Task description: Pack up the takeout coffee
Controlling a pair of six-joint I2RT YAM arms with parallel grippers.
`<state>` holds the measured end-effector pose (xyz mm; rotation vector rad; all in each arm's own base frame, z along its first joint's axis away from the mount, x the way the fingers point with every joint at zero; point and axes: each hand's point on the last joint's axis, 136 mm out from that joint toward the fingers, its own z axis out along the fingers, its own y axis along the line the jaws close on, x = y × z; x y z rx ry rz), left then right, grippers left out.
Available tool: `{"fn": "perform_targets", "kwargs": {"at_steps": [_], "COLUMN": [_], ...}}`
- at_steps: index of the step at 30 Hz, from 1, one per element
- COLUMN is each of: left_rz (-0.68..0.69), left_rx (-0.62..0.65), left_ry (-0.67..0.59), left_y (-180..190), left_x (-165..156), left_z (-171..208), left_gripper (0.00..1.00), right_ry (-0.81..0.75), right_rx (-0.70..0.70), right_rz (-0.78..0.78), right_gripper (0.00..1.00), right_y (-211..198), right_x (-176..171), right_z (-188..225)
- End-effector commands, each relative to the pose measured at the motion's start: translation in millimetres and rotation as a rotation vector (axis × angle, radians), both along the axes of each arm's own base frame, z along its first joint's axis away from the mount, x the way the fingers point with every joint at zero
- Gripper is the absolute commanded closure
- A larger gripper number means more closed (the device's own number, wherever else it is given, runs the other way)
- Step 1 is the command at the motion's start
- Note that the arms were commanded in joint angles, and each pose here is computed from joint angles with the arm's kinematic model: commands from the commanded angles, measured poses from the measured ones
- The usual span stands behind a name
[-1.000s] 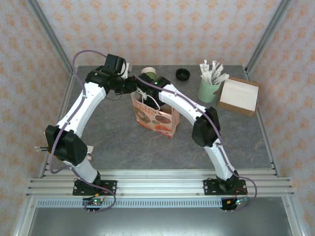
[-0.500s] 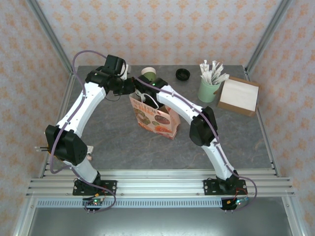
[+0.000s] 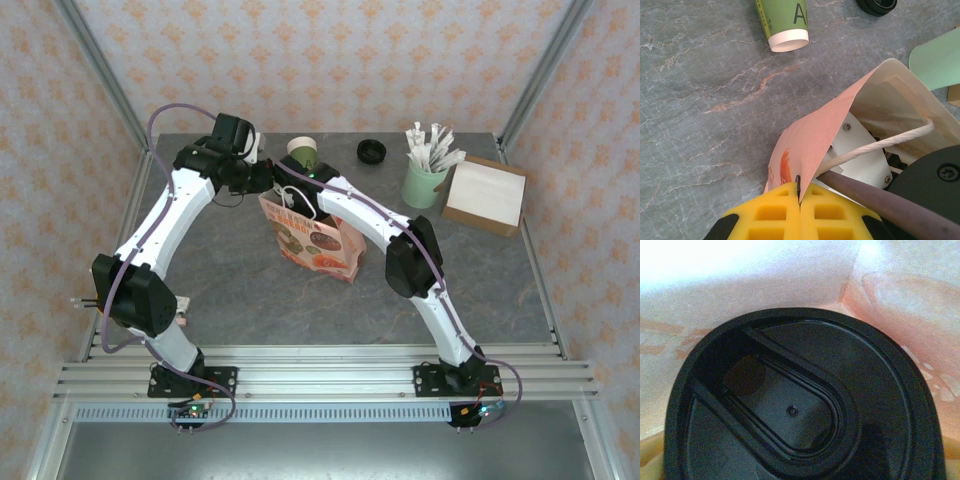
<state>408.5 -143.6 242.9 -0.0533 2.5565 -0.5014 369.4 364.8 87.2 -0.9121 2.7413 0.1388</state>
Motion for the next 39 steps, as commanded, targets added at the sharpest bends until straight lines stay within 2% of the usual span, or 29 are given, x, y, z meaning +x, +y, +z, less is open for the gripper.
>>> {"fn": "perform_targets", "kwargs": {"at_steps": [1,19,28,32,35,39], "left_rz": [-0.169,-0.127,-0.142,-0.16,-0.119,-0.075], "left_rx": [-0.137,-0.085,-0.038,-0.038,-0.025,-0.011], "left_ry": [-0.086,-0.123,-0.175,-0.205,-0.237,-0.199], "left_y": [-42.6,-30.0,-24.2,-25.0,-18.4,-13.2], "left_x": [-23.1,-23.6,-22.6,-24.0,-21.4,-19.6], "left_z": [39.2,44.5,51.3,57.6,59.5,52.6], "left_gripper": [1.0,1.0,1.0,1.0,1.0,1.0], "right_ry": [0.351,0.25,0.207,0.21,0.205,0.214], "right_rx": [-0.4,-0.347,-0.25,-0.29,-0.332,-0.382], "right_rz": [-0.013,-0.005,0.019,0.025,0.034,0.053], "right_gripper": [0.68,0.68,0.68,0.68,0.68,0.68], "right_y": [-61.7,-44.4,-31.1,-39.6,-46.6,-56.5], "right_x": [-80.0,-58.0,-54.1,-55.4,-58.0,-62.1], "right_z": [-133.3,-95.8,-48.1,-64.9,-90.4,-118.9]}}
